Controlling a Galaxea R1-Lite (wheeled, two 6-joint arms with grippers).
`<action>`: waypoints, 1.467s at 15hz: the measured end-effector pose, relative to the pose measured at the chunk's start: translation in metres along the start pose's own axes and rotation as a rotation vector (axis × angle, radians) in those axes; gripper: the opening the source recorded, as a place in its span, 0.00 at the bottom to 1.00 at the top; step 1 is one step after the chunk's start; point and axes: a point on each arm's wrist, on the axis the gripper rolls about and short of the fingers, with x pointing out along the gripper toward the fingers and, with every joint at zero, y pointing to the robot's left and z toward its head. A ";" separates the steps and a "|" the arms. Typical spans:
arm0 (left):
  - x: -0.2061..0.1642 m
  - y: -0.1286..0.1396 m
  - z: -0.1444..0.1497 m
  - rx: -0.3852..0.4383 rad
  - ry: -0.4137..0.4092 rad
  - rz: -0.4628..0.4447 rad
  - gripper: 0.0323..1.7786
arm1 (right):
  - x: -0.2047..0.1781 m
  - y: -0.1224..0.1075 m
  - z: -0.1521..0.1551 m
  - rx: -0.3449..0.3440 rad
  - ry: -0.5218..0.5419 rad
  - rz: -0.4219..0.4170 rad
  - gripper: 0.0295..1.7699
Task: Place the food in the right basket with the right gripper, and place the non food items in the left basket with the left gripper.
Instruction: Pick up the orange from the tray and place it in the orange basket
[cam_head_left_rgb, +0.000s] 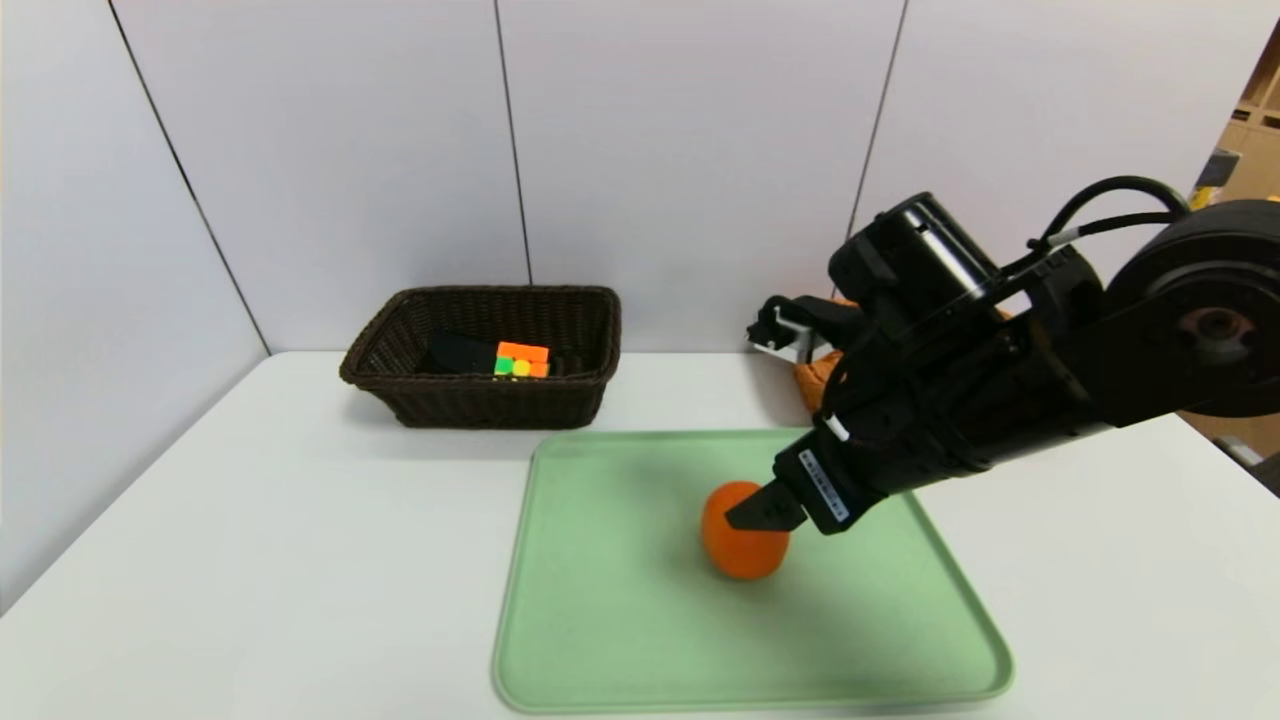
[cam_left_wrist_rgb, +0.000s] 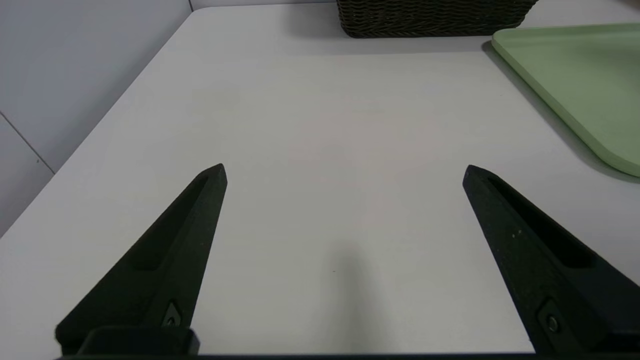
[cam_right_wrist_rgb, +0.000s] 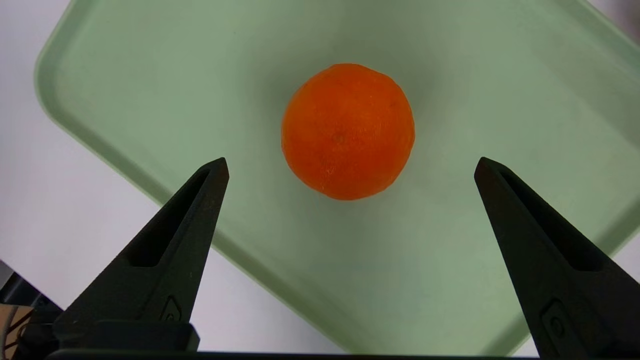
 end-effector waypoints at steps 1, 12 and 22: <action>0.000 0.000 0.000 0.000 0.000 0.000 0.95 | 0.008 0.000 0.001 -0.004 0.016 0.000 0.96; 0.000 0.000 0.000 0.000 0.000 0.000 0.95 | 0.066 -0.001 0.000 -0.002 0.146 -0.035 0.96; 0.000 0.000 0.000 0.000 0.000 0.000 0.95 | 0.084 0.004 0.000 -0.017 0.179 -0.025 0.79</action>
